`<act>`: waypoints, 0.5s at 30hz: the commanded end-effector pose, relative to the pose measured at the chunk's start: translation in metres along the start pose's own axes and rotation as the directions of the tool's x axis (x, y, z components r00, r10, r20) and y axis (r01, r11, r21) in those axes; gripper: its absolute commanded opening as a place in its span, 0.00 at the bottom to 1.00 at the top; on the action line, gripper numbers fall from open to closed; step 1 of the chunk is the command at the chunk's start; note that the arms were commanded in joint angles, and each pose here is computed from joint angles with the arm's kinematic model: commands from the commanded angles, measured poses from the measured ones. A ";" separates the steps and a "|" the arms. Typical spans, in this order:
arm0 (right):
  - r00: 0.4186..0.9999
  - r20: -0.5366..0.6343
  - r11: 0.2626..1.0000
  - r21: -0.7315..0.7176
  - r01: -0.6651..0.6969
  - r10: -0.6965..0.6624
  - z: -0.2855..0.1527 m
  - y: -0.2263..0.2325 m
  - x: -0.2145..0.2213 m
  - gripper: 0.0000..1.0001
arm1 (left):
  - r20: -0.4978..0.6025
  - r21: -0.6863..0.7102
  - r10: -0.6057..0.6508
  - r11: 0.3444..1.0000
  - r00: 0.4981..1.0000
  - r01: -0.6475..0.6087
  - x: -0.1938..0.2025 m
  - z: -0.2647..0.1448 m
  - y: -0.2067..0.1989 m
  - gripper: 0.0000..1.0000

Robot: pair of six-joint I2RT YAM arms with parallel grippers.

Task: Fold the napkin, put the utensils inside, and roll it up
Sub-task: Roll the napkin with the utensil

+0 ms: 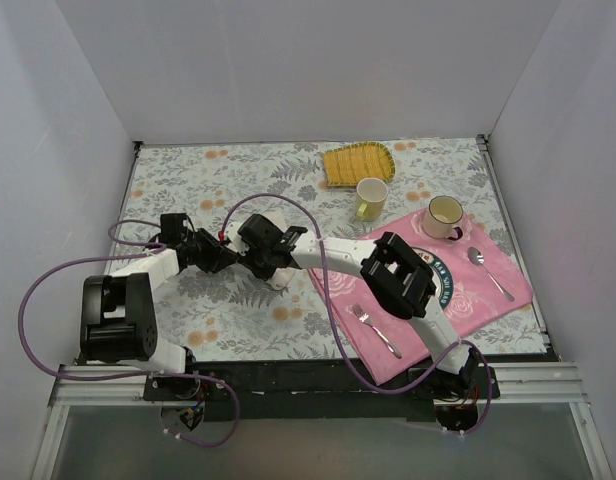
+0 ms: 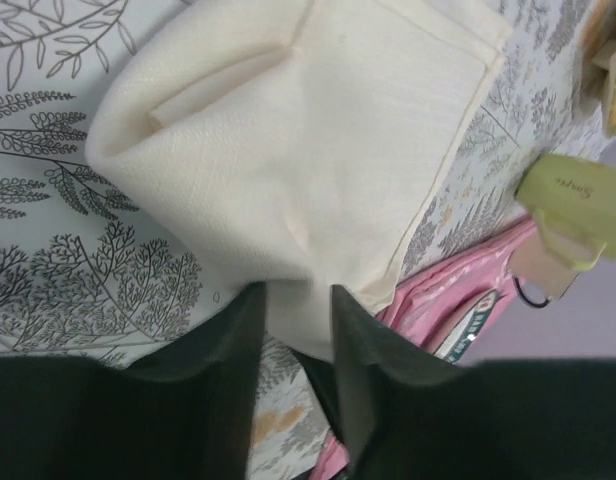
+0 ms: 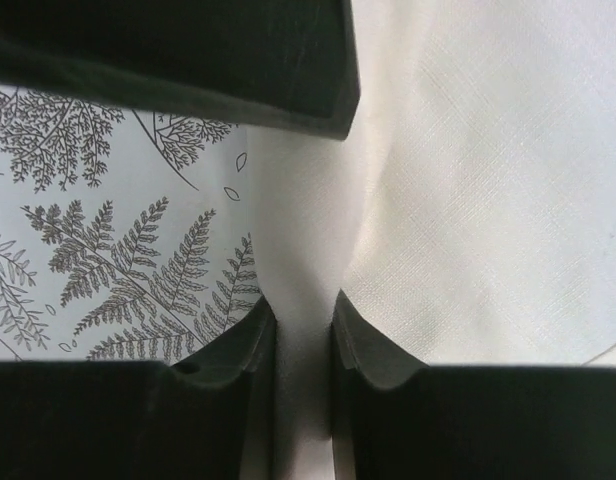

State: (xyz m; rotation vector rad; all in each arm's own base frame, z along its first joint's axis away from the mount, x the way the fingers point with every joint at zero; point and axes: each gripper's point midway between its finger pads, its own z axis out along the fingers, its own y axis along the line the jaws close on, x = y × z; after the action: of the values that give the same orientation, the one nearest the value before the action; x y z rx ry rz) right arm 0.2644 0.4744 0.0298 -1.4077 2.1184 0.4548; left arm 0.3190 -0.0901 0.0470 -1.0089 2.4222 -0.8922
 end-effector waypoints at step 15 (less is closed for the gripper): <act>0.718 -0.262 0.447 -0.632 -0.633 0.645 -0.010 0.045 0.008 0.16 | 0.110 0.111 0.066 0.991 0.992 -0.078 0.006 -0.053 -0.031 0.44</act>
State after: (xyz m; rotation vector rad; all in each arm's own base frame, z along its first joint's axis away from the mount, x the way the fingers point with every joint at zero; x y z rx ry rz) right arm 0.2511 0.4848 0.0344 -0.9672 2.4263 1.2760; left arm 0.3013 -0.0788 0.1041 -0.9178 2.2898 -0.8219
